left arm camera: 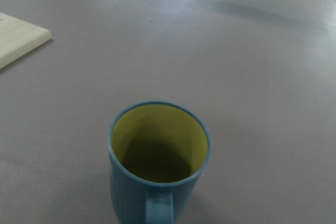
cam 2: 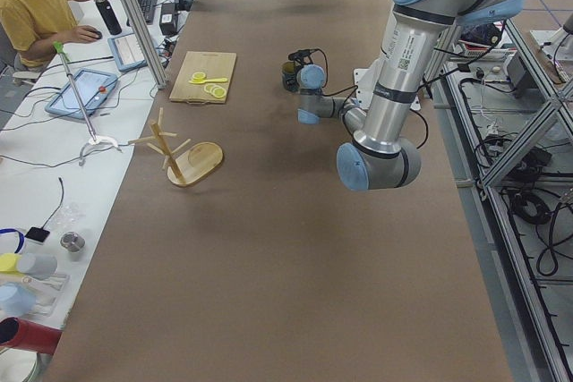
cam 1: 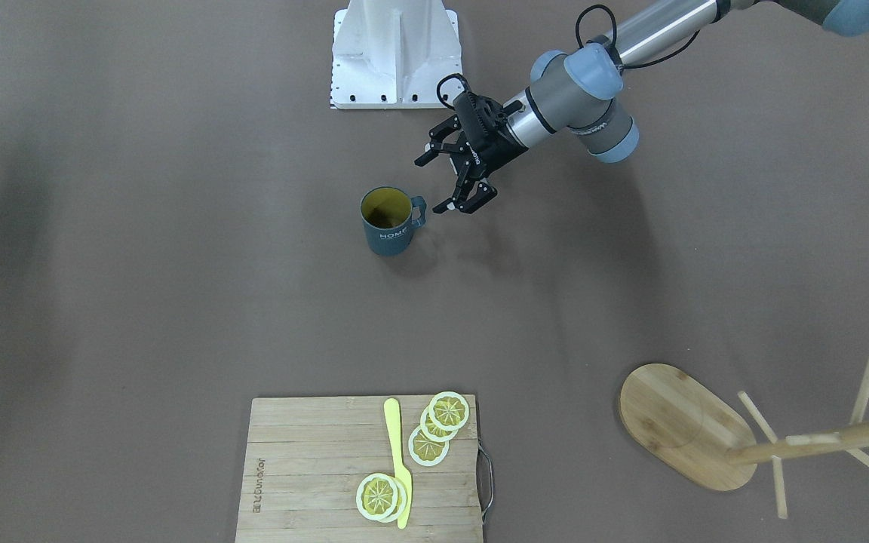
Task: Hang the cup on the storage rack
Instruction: 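Close the left gripper on the teal mug's handle, then lift the mug with the left gripper toward the wooden mug tree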
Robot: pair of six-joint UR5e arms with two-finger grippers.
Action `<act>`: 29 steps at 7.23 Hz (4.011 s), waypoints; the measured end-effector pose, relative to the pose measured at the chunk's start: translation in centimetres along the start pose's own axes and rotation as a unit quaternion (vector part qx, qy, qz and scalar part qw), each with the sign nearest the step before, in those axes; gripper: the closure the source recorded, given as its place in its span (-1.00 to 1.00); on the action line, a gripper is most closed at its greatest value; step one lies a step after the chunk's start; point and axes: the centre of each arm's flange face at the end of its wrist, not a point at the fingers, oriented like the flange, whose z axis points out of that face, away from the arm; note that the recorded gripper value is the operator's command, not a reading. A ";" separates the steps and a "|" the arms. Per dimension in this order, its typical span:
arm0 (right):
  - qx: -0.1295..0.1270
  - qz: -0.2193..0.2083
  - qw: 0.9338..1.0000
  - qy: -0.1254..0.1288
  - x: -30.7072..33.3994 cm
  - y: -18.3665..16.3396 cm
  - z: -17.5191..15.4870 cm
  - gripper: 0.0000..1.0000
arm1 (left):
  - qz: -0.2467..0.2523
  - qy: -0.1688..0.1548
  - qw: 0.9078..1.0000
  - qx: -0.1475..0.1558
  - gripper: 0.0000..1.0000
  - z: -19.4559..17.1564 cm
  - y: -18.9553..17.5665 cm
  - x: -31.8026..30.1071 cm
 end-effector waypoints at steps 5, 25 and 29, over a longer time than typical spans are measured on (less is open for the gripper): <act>-0.005 0.006 1.000 0.003 1.0 0.9 0.6 -1.00 | 0.008 -0.027 1.000 0.000 -0.73 1.8 0.4 -1.2; -0.008 0.009 1.000 0.001 1.3 2.0 0.8 -1.00 | -0.053 -0.078 0.989 0.112 1.00 1.4 0.7 -1.6; -0.013 0.018 1.000 0.003 2.5 3.1 1.2 -1.00 | -0.259 -0.136 0.940 0.177 1.00 -3.7 -0.5 -9.1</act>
